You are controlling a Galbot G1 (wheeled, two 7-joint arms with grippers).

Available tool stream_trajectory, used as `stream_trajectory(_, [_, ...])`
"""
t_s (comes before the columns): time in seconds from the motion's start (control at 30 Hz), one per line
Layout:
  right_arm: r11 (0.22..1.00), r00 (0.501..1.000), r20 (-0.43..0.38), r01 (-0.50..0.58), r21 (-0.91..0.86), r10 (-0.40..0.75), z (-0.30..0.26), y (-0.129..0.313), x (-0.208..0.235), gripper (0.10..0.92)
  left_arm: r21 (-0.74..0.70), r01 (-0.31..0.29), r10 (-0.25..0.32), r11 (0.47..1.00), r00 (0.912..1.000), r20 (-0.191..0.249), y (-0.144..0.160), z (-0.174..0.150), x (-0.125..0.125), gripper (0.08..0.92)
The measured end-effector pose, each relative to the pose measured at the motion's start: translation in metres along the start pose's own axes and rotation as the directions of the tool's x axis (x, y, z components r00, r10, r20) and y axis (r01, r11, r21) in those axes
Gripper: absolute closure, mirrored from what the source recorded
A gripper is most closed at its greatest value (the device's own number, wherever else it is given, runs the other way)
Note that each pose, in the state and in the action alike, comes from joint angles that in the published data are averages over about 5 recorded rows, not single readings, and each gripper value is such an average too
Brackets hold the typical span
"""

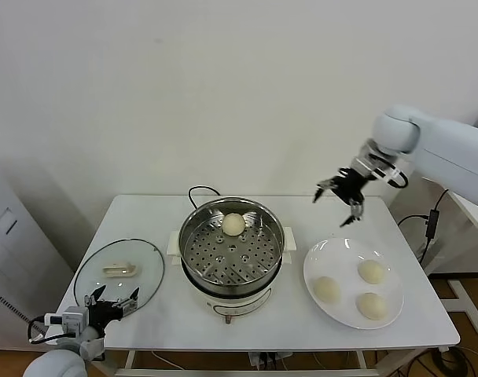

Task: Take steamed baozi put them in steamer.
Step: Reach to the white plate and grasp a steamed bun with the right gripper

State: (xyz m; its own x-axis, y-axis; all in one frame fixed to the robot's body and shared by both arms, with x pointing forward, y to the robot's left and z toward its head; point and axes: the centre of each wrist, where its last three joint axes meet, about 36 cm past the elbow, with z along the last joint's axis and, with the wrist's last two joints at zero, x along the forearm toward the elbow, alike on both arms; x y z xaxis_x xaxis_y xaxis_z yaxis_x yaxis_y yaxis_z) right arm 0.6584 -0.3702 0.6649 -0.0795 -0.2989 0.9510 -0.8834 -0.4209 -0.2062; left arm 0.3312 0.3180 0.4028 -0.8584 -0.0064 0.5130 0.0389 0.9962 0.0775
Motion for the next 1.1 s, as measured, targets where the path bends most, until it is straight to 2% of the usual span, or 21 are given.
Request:
stream_trajectory(0.2, [0.987, 1.000, 0.014, 0.014, -0.163, -0.012, 0.016, 0.028, -0.034, 0.200, 0.003, 0.000, 0.000, 1.000, 1.0000, 0.000, -0.001, 0.000, 0.000, 0.177])
stream_trajectory(0.43, [0.963, 1.000, 0.026, 0.020, -0.269, -0.014, 0.025, 0.047, -0.075, 0.200, 0.003, 0.001, -0.001, 1.000, 1.0000, -0.004, -0.001, 0.001, 0.000, 0.177])
stream_trajectory(1.1, [0.926, 0.997, 0.049, 0.075, -0.370, -0.061, 0.028, 0.080, -0.170, 0.201, 0.003, 0.005, -0.005, 1.000, 0.9999, -0.010, 0.000, 0.004, 0.000, 0.177])
